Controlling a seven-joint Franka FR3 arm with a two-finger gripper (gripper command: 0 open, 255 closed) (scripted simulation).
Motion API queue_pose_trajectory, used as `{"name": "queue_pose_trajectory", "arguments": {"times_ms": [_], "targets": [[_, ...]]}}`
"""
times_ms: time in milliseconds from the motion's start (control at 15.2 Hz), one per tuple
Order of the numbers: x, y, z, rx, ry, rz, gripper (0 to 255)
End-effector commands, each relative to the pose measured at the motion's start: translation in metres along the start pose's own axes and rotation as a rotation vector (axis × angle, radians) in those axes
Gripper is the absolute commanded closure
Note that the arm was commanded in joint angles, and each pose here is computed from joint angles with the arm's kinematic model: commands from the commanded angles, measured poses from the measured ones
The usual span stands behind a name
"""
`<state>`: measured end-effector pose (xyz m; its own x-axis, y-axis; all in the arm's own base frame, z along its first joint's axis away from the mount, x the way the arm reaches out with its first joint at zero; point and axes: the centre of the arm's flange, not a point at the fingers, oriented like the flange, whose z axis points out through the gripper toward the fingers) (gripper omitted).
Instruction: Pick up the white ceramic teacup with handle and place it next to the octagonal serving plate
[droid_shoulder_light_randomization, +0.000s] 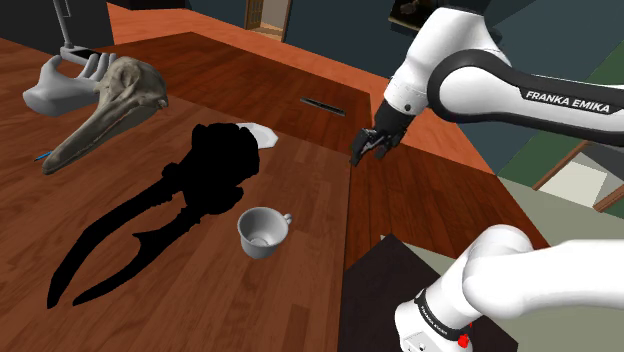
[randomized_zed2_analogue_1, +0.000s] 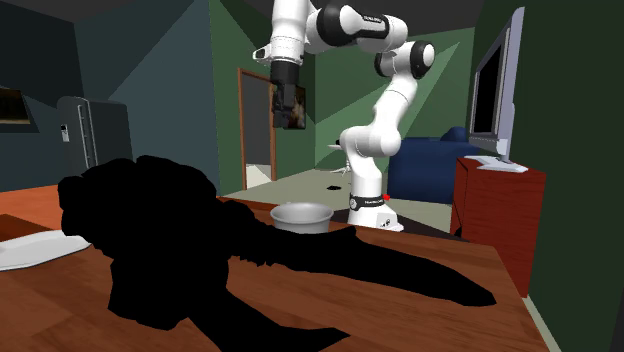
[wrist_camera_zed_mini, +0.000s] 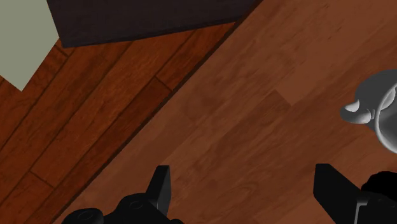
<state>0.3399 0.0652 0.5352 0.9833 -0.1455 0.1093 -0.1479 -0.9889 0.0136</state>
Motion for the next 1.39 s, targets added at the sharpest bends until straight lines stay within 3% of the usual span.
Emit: {"name": "queue_pose_trajectory", "arguments": {"times_ms": [0, 1056, 1320], "targets": [[0.002, -0.018, 0.016, 0.008, -0.008, 0.003, 0], [0.014, -0.178, 0.142, 0.065, -0.077, 0.015, 0], [0.012, -0.179, 0.163, 0.065, -0.077, 0.015, 0]]}}
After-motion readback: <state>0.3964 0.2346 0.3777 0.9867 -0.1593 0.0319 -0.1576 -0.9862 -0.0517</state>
